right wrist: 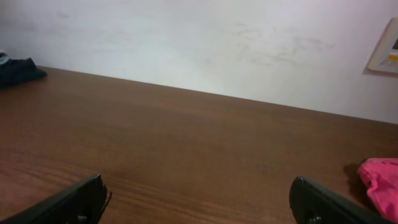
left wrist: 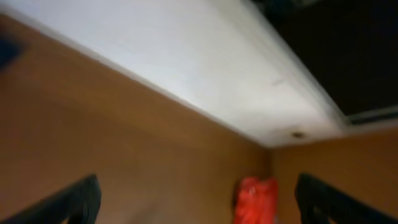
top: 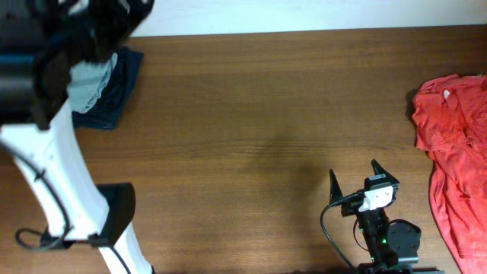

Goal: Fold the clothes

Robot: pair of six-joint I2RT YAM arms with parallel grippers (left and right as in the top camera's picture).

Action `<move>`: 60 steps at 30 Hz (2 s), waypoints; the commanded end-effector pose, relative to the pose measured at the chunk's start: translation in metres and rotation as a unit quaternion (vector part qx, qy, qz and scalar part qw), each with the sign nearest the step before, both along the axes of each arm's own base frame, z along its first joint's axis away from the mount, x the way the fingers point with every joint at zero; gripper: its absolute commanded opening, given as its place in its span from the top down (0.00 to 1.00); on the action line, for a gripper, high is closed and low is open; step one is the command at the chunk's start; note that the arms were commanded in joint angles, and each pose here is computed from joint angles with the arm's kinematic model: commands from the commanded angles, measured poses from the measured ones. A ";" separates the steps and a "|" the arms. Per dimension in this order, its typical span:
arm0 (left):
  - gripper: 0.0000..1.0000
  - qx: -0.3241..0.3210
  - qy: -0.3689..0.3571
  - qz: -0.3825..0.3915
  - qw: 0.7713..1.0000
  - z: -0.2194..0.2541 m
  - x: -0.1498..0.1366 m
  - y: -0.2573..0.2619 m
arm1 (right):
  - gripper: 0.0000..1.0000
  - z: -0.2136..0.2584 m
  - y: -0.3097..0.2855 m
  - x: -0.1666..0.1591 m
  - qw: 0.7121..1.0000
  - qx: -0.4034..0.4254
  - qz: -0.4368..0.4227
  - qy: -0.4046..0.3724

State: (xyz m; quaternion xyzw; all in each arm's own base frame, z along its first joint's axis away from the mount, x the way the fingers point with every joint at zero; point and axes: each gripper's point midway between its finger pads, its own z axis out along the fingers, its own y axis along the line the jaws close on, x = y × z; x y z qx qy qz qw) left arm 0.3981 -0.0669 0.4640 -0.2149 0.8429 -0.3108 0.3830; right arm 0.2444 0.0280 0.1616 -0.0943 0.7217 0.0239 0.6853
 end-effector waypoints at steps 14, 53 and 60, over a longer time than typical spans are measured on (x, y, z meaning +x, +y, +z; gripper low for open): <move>0.01 0.045 -0.116 0.035 0.992 0.074 -0.096 0.018 | 0.01 -0.002 -0.002 0.000 1.000 0.001 -0.004 0.002; 0.01 0.123 -0.035 0.145 0.981 -0.138 -0.027 0.059 | 0.01 -0.002 -0.002 0.000 1.000 0.001 -0.004 0.002; 0.01 0.161 0.011 0.182 0.970 -0.208 -0.053 0.078 | 0.01 -0.002 -0.002 0.000 1.000 0.001 -0.004 0.002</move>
